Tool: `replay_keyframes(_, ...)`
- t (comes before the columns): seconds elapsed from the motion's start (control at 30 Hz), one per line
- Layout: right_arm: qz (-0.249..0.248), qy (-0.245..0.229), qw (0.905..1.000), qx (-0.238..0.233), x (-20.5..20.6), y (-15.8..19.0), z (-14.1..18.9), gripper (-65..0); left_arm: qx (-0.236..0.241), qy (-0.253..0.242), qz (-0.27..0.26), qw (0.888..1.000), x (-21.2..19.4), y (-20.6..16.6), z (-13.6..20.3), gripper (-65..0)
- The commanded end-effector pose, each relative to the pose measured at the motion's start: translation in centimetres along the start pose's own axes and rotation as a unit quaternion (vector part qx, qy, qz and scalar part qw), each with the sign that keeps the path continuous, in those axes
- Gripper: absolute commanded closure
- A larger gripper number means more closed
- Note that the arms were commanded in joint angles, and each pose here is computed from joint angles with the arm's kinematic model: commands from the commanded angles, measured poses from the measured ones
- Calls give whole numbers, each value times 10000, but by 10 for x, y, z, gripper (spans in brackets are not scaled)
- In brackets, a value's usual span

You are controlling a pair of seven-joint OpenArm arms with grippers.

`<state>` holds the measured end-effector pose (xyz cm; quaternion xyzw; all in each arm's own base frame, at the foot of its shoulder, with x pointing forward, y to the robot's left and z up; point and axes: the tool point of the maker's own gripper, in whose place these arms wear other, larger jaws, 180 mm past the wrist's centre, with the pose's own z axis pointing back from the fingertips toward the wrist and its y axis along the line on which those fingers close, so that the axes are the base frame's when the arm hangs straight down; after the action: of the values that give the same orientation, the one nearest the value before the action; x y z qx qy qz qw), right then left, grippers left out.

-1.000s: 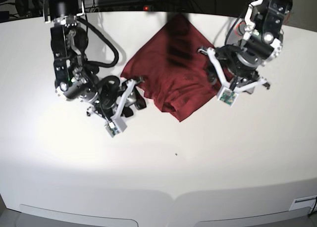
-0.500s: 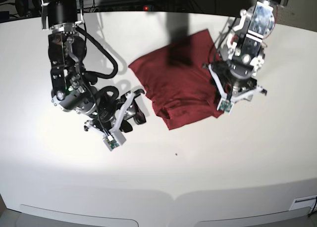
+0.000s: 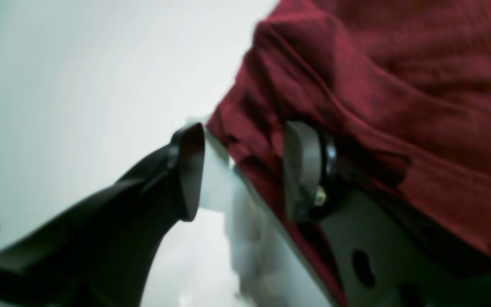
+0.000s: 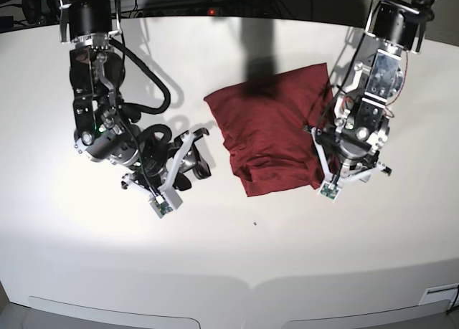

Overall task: Fold the T-shirt properly
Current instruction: 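Release the right gripper and lay the shirt down with the left gripper, then drag the folded shirt with the left gripper away from the right gripper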

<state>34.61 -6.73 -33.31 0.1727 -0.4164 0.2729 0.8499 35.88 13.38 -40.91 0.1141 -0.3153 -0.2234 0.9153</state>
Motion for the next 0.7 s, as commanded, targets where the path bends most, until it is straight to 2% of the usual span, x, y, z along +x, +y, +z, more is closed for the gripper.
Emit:
replay_keyframes(0.0,68,-276,9996,-17,19,-3,4,-265,85,-173,56,9998,16,9,4,-283)
replay_keyframes(0.07,69,-268,9996,-23,19,-4,4,-265,-244,-148,286,9992,19,-3,14,-283)
replay_keyframes(0.17,92,-253,9996,-47,18,-5,4,-265,-651,-872,505,9928,45,-23,49,-283)
replay_keyframes(0.27,164,-276,9994,-132,19,-8,5,-265,-605,-1761,470,9814,78,-22,95,-283)
replay_keyframes(0.33,213,-224,9993,-200,18,-11,5,-265,-530,-2034,437,9767,89,-18,117,-283)
replay_keyframes(0.43,223,-82,9995,-220,12,-11,4,-265,-805,-1923,531,9766,80,-31,126,-283)
replay_keyframes(0.53,184,15,9996,-194,4,-8,4,-265,-1163,-1551,666,9788,49,-54,117,-283)
replay_keyframes(0.67,138,88,9997,-161,-5,-5,4,-265,-1391,-1015,771,9820,-1,-81,95,-283)
